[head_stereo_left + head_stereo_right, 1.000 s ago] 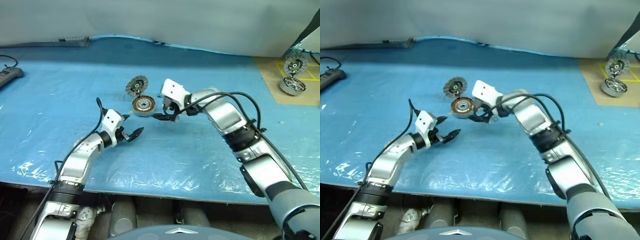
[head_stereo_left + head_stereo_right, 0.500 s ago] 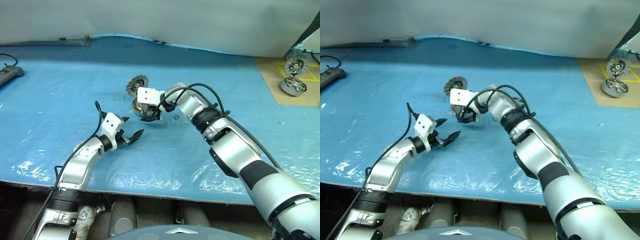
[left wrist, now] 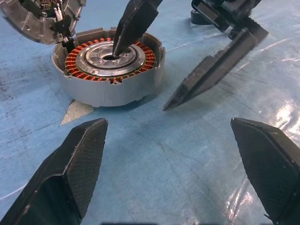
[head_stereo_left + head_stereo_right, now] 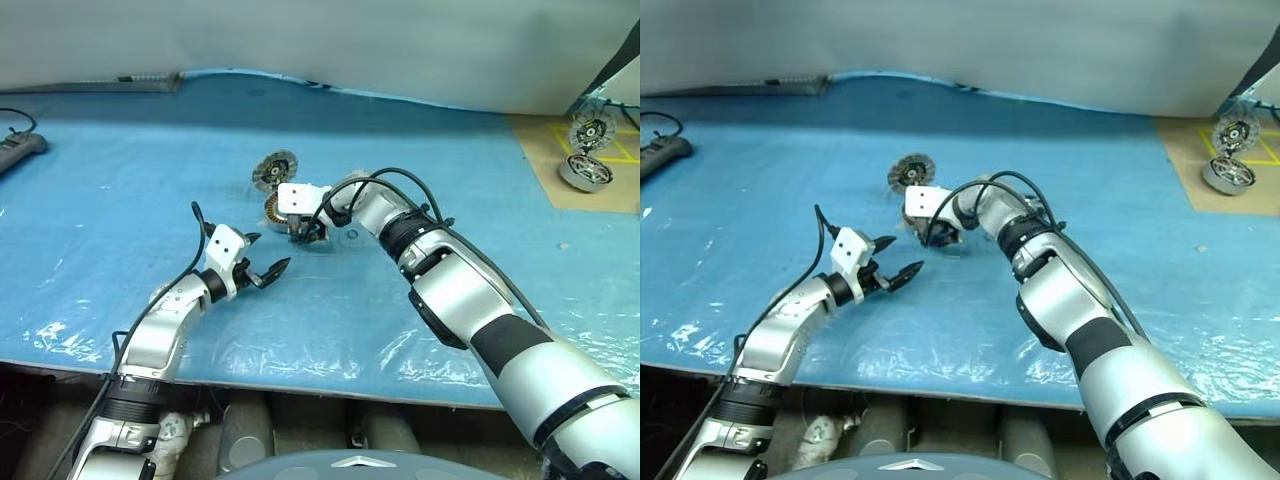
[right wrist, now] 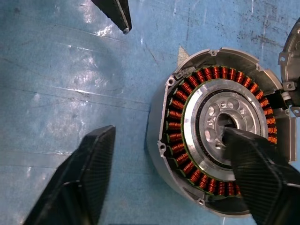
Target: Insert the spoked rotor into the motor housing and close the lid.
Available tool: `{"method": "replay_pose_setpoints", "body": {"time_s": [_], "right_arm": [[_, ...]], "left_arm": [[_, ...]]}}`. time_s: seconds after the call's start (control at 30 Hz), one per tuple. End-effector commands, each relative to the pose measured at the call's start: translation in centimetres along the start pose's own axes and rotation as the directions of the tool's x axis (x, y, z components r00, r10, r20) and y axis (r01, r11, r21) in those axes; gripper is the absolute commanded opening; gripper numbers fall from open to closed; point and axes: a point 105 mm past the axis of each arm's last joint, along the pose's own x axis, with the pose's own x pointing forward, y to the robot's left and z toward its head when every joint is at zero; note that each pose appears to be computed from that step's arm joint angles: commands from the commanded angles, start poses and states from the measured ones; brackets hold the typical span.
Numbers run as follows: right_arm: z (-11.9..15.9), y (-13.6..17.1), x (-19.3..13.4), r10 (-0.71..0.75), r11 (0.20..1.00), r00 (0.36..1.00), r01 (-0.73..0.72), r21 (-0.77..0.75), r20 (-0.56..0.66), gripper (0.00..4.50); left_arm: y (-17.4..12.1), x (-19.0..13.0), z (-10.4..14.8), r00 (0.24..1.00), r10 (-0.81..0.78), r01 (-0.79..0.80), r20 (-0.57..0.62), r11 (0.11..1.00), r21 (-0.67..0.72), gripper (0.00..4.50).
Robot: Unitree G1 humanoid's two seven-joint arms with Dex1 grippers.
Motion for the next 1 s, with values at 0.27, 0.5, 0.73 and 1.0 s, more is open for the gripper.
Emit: {"method": "replay_pose_setpoints", "body": {"time_s": [0.27,0.5,0.73,1.0], "right_arm": [[-1.6,1.7,0.6,0.087,0.996,0.995,-0.086,0.021,-0.05,1.68],[-3.0,3.5,0.1,0.181,0.976,0.983,-0.175,0.127,-0.032,1.68],[-4.2,6.7,-1.8,0.216,0.939,0.976,-0.202,0.276,-0.018,1.68],[-4.2,10.5,-4.5,0.196,0.867,0.98,-0.171,0.468,-0.006,1.67]], "left_arm": [[-0.1,-0.1,1.2,0.999,0.008,-0.009,0.049,1.0,0.021,4.5],[0.1,-0.3,1.2,0.998,0.01,-0.011,0.055,1.0,0.027,4.5],[-0.2,-0.7,1.8,0.994,-0.004,-0.001,0.11,0.999,0.049,4.5],[-0.7,-1.0,1.7,0.993,-0.019,0.013,0.117,0.999,0.048,4.5]]}}
